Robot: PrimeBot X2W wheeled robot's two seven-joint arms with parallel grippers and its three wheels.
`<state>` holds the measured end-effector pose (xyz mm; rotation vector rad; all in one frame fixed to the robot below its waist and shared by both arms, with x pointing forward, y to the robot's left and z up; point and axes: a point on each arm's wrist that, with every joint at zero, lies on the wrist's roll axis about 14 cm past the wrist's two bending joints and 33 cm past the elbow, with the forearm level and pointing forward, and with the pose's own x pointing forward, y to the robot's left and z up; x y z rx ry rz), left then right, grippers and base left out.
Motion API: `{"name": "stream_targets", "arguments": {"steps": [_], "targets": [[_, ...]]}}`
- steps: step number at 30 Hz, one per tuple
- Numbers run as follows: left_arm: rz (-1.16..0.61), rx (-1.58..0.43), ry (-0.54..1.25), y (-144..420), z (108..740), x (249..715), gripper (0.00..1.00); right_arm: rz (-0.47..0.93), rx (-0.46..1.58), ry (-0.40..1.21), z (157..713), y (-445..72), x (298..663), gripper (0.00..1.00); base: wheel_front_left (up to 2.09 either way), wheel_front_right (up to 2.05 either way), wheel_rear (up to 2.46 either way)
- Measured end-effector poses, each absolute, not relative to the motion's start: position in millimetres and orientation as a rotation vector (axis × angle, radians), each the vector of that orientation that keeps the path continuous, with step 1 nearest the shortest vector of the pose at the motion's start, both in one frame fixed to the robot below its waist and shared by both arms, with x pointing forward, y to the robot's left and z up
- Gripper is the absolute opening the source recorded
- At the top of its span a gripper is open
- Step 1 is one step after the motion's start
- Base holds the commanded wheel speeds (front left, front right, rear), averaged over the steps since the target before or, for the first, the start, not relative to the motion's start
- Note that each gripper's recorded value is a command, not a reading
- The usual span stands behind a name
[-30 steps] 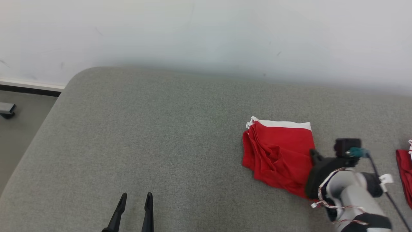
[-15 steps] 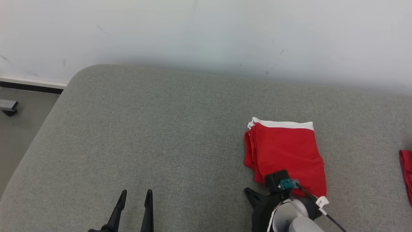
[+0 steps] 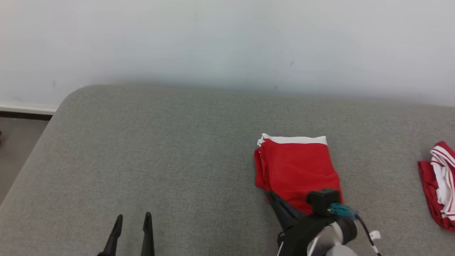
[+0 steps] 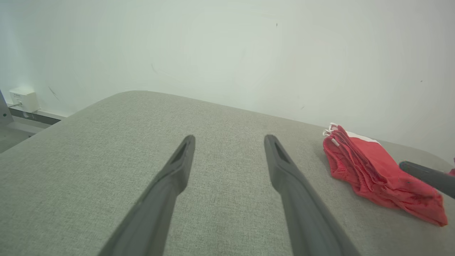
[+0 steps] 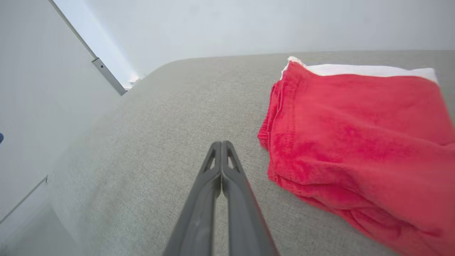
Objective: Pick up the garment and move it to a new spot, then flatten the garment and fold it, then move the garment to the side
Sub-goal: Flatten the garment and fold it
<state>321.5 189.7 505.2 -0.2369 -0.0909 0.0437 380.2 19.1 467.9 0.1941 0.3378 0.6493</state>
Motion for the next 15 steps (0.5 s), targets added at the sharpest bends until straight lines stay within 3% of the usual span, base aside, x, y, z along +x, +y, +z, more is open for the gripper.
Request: {"name": "stream_targets", "arguments": {"steps": [2, 4, 5, 15], "targets": [[0.043, -0.232, -0.098, 191, 507, 323, 1.00, 0.607, 0.228, 0.273, 480, 6, 383, 0.00, 0.00, 0.00, 0.00], [0.036, -0.222, -0.104, 190, 509, 325, 1.00, 0.560, 0.254, 0.208, 492, -9, 384, 0.61, 0.00, 0.00, 0.00], [0.033, -0.217, -0.108, 190, 511, 326, 1.00, 0.536, 0.263, 0.181, 497, -17, 384, 1.00, 0.00, 0.00, 0.00], [-0.013, -0.209, -0.126, 178, 518, 339, 1.00, 0.235, 0.266, 0.022, 516, -121, 370, 1.00, 0.00, 0.00, 0.00]]}}
